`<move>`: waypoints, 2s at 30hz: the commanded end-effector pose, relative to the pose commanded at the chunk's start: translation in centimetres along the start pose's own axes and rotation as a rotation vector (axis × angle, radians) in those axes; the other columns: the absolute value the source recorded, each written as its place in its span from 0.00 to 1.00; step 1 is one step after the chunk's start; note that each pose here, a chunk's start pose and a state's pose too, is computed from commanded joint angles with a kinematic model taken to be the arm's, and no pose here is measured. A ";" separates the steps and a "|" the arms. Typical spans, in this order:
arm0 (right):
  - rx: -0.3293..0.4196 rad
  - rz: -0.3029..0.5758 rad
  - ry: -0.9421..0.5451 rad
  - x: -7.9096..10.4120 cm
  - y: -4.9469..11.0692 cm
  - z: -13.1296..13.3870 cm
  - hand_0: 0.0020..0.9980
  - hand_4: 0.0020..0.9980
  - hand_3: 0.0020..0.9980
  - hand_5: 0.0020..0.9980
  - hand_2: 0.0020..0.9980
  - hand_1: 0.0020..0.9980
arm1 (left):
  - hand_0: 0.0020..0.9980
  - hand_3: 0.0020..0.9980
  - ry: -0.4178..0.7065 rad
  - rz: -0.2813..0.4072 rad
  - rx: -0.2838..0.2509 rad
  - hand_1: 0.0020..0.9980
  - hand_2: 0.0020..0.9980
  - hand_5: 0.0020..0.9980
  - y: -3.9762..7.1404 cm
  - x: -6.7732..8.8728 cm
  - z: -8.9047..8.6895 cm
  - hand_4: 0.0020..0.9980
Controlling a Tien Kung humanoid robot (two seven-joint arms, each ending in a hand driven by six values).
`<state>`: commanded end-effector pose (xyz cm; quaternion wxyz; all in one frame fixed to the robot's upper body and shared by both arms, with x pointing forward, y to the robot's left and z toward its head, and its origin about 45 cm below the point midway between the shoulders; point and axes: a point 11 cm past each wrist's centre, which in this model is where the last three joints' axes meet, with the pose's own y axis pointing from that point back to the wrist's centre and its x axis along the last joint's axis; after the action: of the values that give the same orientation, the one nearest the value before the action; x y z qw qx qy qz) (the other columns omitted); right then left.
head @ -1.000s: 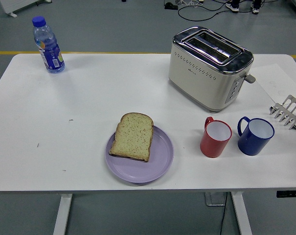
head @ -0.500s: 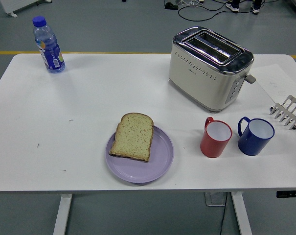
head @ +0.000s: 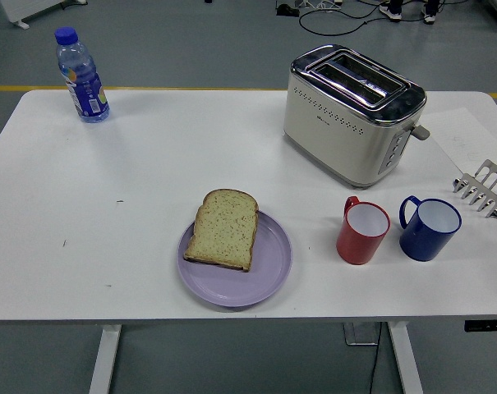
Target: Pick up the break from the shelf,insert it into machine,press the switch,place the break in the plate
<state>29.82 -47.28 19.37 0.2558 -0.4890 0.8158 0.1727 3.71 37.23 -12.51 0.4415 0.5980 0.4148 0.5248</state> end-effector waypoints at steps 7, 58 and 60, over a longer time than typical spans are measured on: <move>0.002 0.004 -0.006 0.1 0.2 0.2 0.69 0.48 0.62 0.28 0.67 0.66 | 0.66 0.70 -0.013 -0.004 -0.001 0.62 0.72 1.00 0.0 -0.1 -0.1 0.51; -0.001 0.029 -0.078 -0.1 0.2 1.2 0.66 0.46 0.59 0.22 0.65 0.62 | 0.66 0.69 -0.011 -0.006 0.001 0.61 0.70 1.00 -0.1 -0.2 -0.3 0.49; -0.001 0.030 -0.079 -0.1 0.2 1.2 0.66 0.46 0.59 0.22 0.65 0.62 | 0.66 0.69 -0.008 -0.005 -0.001 0.61 0.70 1.00 0.0 -0.2 -0.3 0.49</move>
<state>29.95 -46.47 18.45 0.2849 -0.4698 0.8122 0.1962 3.44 37.06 -12.59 0.4449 0.5988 0.4142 0.5214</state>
